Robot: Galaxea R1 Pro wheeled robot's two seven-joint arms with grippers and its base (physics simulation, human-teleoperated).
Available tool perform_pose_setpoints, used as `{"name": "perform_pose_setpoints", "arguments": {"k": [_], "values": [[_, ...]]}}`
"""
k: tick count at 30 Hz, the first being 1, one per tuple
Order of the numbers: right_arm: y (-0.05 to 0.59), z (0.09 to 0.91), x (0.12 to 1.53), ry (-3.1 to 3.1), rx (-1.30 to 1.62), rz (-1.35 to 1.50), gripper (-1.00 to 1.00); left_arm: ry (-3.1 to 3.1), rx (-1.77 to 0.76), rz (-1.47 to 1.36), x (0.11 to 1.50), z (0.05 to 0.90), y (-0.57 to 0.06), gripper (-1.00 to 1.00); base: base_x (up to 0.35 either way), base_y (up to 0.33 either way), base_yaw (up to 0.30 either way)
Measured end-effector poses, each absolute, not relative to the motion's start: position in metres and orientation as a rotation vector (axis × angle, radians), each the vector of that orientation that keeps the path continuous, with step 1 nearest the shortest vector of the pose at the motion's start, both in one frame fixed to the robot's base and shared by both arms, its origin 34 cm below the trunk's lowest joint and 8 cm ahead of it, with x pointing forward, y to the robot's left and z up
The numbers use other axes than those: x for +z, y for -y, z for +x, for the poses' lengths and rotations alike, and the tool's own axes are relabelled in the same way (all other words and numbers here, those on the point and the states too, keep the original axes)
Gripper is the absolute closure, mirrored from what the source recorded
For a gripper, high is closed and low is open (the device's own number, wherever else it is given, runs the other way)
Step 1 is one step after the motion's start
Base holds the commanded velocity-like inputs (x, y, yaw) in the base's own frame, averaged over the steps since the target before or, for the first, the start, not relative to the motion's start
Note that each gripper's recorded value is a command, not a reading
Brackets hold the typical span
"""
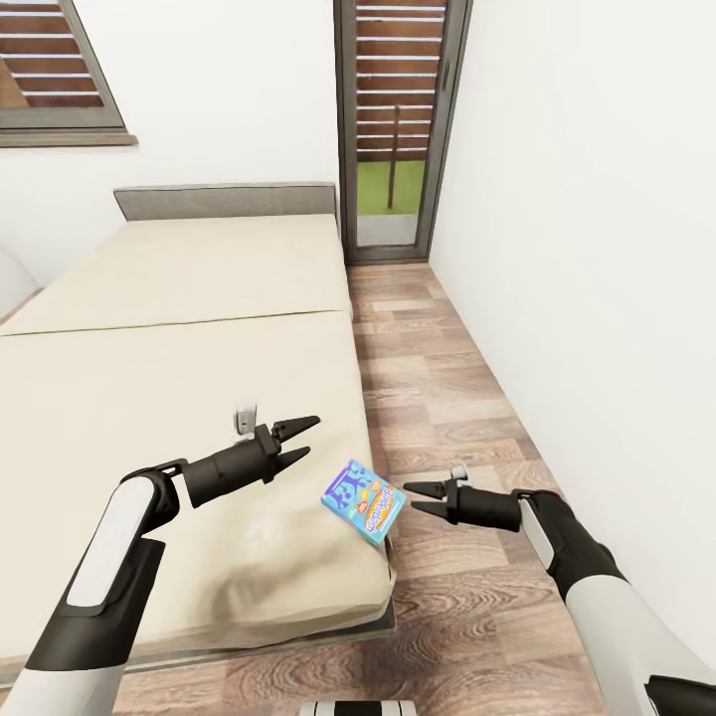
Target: Put all the toys in the child's room - the three board games (two on the bed and one on the table), the two jigsaw puzzles on the table, and the tennis ball on the table - inside the toy box on the table in the child's room.
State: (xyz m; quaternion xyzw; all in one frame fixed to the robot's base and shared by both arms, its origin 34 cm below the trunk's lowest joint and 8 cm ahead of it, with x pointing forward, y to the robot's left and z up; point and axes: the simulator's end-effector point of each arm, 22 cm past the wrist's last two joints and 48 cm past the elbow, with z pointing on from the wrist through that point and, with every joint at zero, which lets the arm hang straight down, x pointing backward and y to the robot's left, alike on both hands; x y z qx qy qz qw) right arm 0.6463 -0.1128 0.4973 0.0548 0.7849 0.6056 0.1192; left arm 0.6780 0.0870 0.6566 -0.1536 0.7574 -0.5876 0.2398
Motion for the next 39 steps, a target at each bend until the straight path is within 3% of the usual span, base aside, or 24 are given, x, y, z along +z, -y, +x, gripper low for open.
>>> {"name": "perform_pose_setpoints", "arguments": {"k": [39], "values": [[0.1070, 0.6401, 0.4925, -2.310, 1.774, 0.156, -1.00, -2.070, -1.611, -0.422, 0.6573, 0.6784, -0.0862, -1.00, 0.000, 0.000, 0.000]]}}
